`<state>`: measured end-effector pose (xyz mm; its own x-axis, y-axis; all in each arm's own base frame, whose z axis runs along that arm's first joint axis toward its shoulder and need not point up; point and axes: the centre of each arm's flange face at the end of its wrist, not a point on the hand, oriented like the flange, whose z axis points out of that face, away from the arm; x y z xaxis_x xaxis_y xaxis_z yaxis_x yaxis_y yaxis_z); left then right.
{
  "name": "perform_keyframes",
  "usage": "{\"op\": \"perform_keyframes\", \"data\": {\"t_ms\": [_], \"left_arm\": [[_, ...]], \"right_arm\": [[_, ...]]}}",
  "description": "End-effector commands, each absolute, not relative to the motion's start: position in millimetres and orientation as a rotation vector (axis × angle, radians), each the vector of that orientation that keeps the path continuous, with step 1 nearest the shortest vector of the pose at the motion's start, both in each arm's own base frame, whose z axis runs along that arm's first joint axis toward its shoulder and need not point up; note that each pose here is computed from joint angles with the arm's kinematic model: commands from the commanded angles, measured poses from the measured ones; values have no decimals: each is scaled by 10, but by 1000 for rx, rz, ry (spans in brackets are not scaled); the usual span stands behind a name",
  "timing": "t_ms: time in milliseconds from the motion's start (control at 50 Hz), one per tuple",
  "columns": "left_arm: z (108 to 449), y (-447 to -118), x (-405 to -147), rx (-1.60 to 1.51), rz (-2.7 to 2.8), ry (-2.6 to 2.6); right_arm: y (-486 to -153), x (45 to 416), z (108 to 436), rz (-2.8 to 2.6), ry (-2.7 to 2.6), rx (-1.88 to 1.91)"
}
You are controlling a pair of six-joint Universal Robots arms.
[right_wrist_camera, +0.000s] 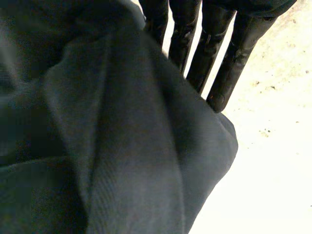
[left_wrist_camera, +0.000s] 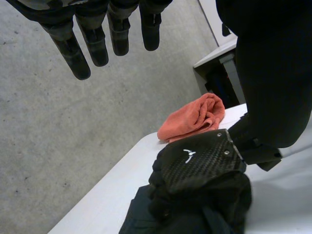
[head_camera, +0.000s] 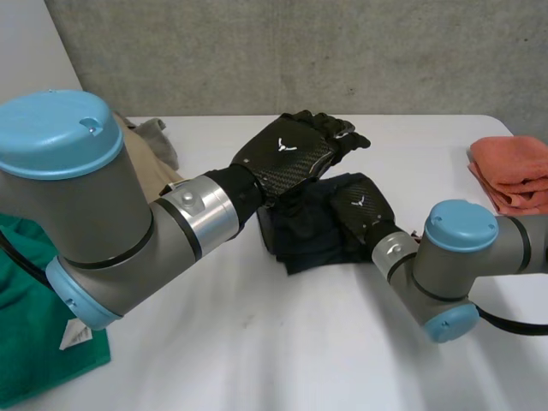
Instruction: Fold the laundry.
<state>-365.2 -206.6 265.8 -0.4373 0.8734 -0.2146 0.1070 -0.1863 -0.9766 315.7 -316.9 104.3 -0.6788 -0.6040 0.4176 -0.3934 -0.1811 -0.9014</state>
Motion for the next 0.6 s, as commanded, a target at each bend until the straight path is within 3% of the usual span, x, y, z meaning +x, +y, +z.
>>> {"op": "perform_keyframes", "data": {"t_ms": [20, 180, 600], "left_arm": [[2717, -2067, -3628, -1151, 1701, -1481], [2820, -2051, -3588, -1143, 1730, -1462], [2995, -2119, -3479, -1114, 1800, -1446]], "right_arm": [[-3314, 3221, 1157, -2013, 1869, -1166], [-3690, 3174, 1558, -2192, 1764, -1107], [-4976, 2070, 2621, -2691, 1413, -905]]}}
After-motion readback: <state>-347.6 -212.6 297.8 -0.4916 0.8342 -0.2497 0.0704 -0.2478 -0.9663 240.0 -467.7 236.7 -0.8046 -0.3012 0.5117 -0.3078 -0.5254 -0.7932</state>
